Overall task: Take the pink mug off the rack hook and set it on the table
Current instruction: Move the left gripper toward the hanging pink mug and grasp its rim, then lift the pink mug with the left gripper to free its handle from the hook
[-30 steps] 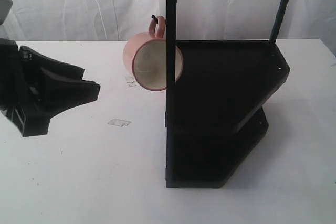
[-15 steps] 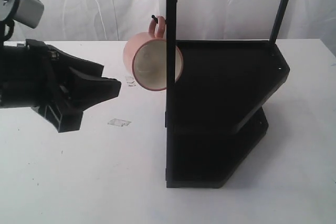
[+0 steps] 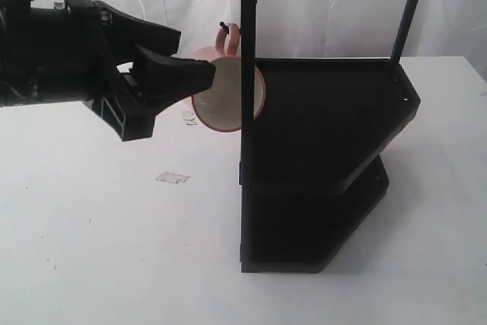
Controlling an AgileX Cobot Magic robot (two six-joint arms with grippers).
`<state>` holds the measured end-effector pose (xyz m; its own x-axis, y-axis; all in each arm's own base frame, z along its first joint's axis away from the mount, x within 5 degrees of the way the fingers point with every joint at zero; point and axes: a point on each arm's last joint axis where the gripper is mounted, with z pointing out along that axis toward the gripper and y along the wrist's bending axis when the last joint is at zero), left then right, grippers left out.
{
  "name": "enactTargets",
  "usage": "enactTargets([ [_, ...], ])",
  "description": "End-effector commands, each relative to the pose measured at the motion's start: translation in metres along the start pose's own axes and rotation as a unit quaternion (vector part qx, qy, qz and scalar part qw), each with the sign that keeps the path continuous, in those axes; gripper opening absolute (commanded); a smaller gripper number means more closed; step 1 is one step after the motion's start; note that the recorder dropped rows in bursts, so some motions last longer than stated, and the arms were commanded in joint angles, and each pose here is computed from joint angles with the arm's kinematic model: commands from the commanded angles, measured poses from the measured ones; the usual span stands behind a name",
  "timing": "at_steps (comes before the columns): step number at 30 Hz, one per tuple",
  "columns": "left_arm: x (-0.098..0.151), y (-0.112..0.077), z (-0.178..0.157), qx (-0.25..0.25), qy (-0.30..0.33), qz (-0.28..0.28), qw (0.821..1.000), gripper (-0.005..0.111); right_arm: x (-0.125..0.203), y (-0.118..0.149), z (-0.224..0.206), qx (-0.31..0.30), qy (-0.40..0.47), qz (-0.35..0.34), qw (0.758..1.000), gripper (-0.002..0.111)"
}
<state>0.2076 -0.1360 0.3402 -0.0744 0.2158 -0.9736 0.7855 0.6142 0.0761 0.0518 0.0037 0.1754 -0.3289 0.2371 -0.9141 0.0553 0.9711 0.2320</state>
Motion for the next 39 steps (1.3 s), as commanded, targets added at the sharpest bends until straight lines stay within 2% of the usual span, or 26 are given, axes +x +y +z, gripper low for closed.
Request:
enactTargets([
  [1,0.004,0.001,0.008,0.008,0.005,0.018,1.000,0.075,0.000,0.000,0.000,0.002,-0.006,-0.005,1.000,0.000],
  [6,0.004,0.000,0.010,0.015,0.000,0.006,1.000,0.075,0.000,0.000,0.000,0.002,-0.006,-0.005,1.000,0.000],
  [12,0.003,0.004,0.011,-0.002,-0.009,-0.018,1.000,0.075,0.000,0.000,0.000,0.002,-0.006,-0.005,1.000,0.000],
  [14,0.012,0.013,0.018,-0.035,0.016,0.011,0.999,0.075,0.000,0.000,0.000,0.002,-0.006,-0.005,1.000,0.000],
  [15,0.020,0.021,0.024,-0.064,0.040,0.013,0.997,0.075,0.000,0.000,0.000,0.002,-0.006,-0.005,1.000,0.000],
  [16,0.025,0.024,0.028,-0.072,0.051,0.010,0.996,0.075,0.000,0.000,0.000,0.002,-0.006,-0.005,1.000,0.000],
  [19,0.034,0.026,0.036,-0.067,0.068,0.003,0.995,0.075,0.000,0.000,0.000,0.002,-0.006,-0.005,1.000,0.000],
  [25,0.037,0.029,0.041,-0.074,0.077,0.001,0.994,0.074,0.000,0.000,0.000,0.002,-0.006,-0.005,1.000,0.000],
  [29,0.030,0.034,0.046,-0.082,0.070,-0.005,0.994,0.066,0.000,0.000,0.000,0.002,-0.006,-0.005,1.000,0.000],
  [34,0.029,0.038,0.051,-0.086,0.071,-0.012,0.994,0.047,0.000,0.000,0.000,0.002,-0.006,-0.005,1.000,0.000],
  [39,0.034,0.039,0.055,-0.084,0.079,-0.015,0.993,0.043,0.000,0.000,0.000,0.002,-0.006,-0.005,1.000,0.000],
])
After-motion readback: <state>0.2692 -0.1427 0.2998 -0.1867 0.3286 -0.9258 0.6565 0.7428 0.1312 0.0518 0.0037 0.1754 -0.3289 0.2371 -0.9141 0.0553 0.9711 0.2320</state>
